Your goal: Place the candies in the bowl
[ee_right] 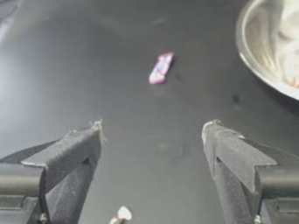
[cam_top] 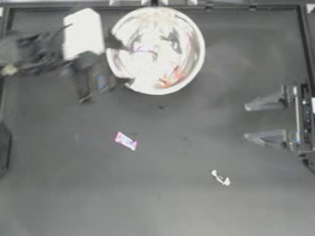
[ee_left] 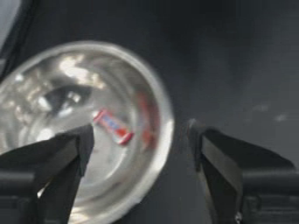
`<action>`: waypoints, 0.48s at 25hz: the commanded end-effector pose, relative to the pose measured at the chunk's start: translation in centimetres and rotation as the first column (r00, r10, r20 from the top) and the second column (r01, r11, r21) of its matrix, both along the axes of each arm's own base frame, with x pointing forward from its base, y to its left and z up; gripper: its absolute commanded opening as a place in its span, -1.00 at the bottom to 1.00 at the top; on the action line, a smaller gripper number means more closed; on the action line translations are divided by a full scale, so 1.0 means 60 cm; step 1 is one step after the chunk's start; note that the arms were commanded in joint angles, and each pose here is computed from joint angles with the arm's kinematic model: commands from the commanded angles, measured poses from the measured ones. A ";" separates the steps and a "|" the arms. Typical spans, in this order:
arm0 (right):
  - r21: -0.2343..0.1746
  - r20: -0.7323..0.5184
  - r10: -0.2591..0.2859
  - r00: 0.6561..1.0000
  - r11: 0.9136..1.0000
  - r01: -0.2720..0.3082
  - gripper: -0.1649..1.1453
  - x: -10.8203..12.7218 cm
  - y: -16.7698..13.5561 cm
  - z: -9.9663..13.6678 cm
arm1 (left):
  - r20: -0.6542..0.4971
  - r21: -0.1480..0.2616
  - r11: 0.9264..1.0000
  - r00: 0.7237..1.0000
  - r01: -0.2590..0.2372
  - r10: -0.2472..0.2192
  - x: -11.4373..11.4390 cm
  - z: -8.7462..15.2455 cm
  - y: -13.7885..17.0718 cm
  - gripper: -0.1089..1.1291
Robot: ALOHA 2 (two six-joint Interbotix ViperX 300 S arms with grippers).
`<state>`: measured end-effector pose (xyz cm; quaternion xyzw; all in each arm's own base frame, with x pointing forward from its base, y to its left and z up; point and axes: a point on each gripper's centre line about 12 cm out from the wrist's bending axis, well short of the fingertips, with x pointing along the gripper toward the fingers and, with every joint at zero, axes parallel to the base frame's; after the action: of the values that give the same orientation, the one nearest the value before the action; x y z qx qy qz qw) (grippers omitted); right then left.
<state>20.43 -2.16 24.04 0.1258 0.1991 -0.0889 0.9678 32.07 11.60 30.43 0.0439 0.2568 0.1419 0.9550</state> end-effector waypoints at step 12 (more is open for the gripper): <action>0.059 -0.072 -0.051 0.996 0.997 0.055 0.74 0.010 -0.004 0.033 | 0.260 -0.057 0.989 0.958 0.138 -0.119 -0.107 0.013 -0.122 0.72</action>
<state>20.56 -2.38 24.93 0.1464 0.2256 -0.1076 0.9571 26.08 4.48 30.16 0.0101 0.1579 0.0749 0.9846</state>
